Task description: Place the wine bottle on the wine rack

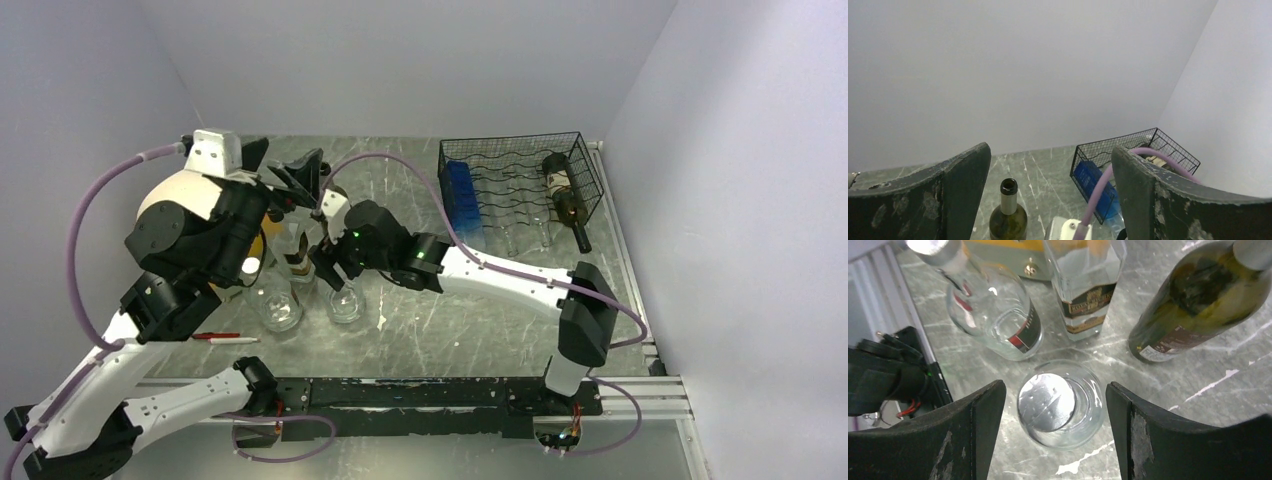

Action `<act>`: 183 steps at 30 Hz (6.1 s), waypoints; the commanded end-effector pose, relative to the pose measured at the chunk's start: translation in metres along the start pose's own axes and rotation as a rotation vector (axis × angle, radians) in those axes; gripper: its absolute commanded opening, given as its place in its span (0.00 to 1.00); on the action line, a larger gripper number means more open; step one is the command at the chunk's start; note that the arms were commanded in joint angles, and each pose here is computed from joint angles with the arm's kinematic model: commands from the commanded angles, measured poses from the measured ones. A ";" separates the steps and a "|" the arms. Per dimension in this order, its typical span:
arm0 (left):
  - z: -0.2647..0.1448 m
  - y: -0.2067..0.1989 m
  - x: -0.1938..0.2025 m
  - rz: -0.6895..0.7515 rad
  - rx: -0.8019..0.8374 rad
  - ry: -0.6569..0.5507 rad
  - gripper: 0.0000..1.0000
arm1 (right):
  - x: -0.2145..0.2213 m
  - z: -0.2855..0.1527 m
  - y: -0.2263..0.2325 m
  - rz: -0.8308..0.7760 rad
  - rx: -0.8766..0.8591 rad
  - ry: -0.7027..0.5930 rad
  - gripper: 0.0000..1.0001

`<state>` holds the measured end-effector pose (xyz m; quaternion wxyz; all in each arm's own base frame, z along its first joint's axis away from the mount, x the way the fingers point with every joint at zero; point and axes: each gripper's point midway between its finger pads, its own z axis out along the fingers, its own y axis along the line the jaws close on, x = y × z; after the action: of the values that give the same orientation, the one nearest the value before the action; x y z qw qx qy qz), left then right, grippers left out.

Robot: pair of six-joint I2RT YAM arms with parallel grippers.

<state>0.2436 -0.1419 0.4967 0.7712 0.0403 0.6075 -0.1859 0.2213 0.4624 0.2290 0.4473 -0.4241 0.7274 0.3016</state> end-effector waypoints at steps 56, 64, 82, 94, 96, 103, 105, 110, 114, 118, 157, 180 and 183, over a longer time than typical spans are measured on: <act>0.017 -0.037 0.159 -0.191 0.066 0.377 0.83 | 0.208 -0.141 -0.016 0.361 0.258 0.450 0.00; 0.008 -0.028 0.232 -0.236 0.051 0.589 0.81 | 0.246 -0.140 -0.014 0.383 0.264 0.519 0.00; -0.029 -0.047 0.360 -0.298 0.207 1.010 0.80 | 0.284 -0.130 -0.029 0.417 0.380 0.564 0.23; -0.050 -0.032 0.409 -0.263 0.162 1.114 0.76 | 0.252 -0.124 -0.026 0.418 0.334 0.441 0.31; -0.051 -0.026 0.415 -0.253 0.131 1.120 0.76 | 0.252 -0.125 -0.026 0.417 0.330 0.438 0.32; -0.051 -0.025 0.421 -0.239 0.132 1.126 0.76 | 0.250 -0.125 -0.030 0.403 0.347 0.430 0.43; -0.051 -0.024 0.423 -0.234 0.130 1.132 0.73 | 0.247 -0.123 -0.031 0.390 0.347 0.422 0.48; -0.054 -0.022 0.423 -0.223 0.131 1.138 0.67 | 0.238 -0.110 -0.034 0.359 0.352 0.405 0.56; -0.058 -0.021 0.425 -0.217 0.138 1.154 0.65 | 0.241 -0.095 -0.032 0.349 0.328 0.412 0.56; -0.061 -0.019 0.428 -0.210 0.130 1.163 0.63 | 0.245 -0.083 -0.031 0.360 0.328 0.412 0.55; -0.023 -0.027 0.321 -0.218 0.140 0.904 0.79 | 0.193 -0.099 -0.048 0.328 0.353 0.119 0.00; -0.017 -0.017 0.227 -0.265 0.096 0.639 0.77 | 0.036 -0.139 -0.112 0.249 0.490 -0.276 0.00; -0.020 -0.016 0.222 -0.268 0.094 0.629 0.77 | 0.020 -0.155 -0.147 0.272 0.556 -0.307 0.00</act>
<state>0.2644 -0.2084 0.2625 0.4938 0.0639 0.8188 -0.2858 0.2314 0.2671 0.1563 0.4794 -0.2302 0.8301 0.1678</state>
